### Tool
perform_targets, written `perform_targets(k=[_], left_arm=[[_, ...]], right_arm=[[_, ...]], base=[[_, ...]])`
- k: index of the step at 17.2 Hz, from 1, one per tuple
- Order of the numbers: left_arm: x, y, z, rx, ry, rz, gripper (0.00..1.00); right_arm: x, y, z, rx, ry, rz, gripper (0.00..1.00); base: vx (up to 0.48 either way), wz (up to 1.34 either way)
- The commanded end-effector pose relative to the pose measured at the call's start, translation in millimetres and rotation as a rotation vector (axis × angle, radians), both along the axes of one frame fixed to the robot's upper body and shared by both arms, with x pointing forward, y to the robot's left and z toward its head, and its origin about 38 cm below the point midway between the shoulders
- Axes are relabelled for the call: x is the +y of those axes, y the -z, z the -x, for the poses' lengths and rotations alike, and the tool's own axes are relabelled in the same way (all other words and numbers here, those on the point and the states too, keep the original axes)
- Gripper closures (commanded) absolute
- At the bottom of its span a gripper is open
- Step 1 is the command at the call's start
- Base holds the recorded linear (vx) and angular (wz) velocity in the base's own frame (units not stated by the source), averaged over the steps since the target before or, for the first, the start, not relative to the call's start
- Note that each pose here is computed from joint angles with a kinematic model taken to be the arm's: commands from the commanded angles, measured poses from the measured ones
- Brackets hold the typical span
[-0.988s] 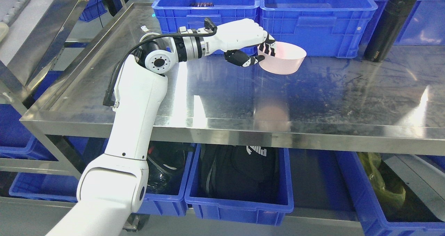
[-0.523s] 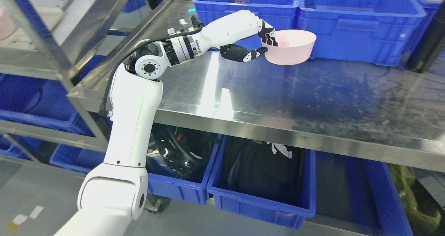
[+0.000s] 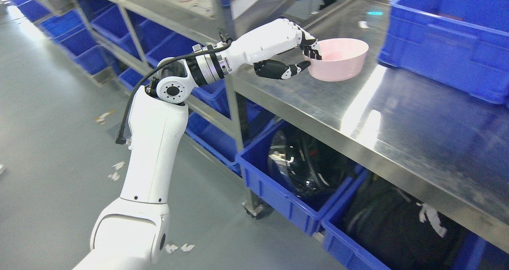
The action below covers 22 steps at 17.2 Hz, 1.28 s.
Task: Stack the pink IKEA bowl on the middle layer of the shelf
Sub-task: 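Hold the pink bowl raised with the left hand while the robot turns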
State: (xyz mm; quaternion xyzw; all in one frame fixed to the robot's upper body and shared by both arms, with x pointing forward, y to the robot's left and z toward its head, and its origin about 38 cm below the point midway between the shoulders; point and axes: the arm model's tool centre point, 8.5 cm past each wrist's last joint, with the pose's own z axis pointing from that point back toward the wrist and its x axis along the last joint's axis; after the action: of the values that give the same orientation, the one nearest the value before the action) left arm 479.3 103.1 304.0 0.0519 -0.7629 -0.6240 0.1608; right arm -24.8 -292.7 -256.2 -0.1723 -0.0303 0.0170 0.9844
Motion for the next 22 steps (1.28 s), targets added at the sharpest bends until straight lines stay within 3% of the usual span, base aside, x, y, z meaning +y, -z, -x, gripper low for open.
perform_targets(k=[1,9,22], left_arm=[[-9.9,-0.6,13.3,-0.037,0.039,-0.034,0.99],[-16.6,-2.8,18.2,-0.051,0.061,-0.040,0.99],[-16.4,-2.4,19.7,-0.044,0.070,-0.015,0.98]], right_arm=[[-11.1,-1.0,-6.1,-0.016,-0.008,0.017,0.00],[-11.1,-1.0,-6.0,-0.016,-0.005,0.017,0.00],[-11.1,-1.0,-6.1,-0.016,-0.008,0.017,0.00]], base=[[0.074,1.16],[0.111,1.02],[0.234,0.52]])
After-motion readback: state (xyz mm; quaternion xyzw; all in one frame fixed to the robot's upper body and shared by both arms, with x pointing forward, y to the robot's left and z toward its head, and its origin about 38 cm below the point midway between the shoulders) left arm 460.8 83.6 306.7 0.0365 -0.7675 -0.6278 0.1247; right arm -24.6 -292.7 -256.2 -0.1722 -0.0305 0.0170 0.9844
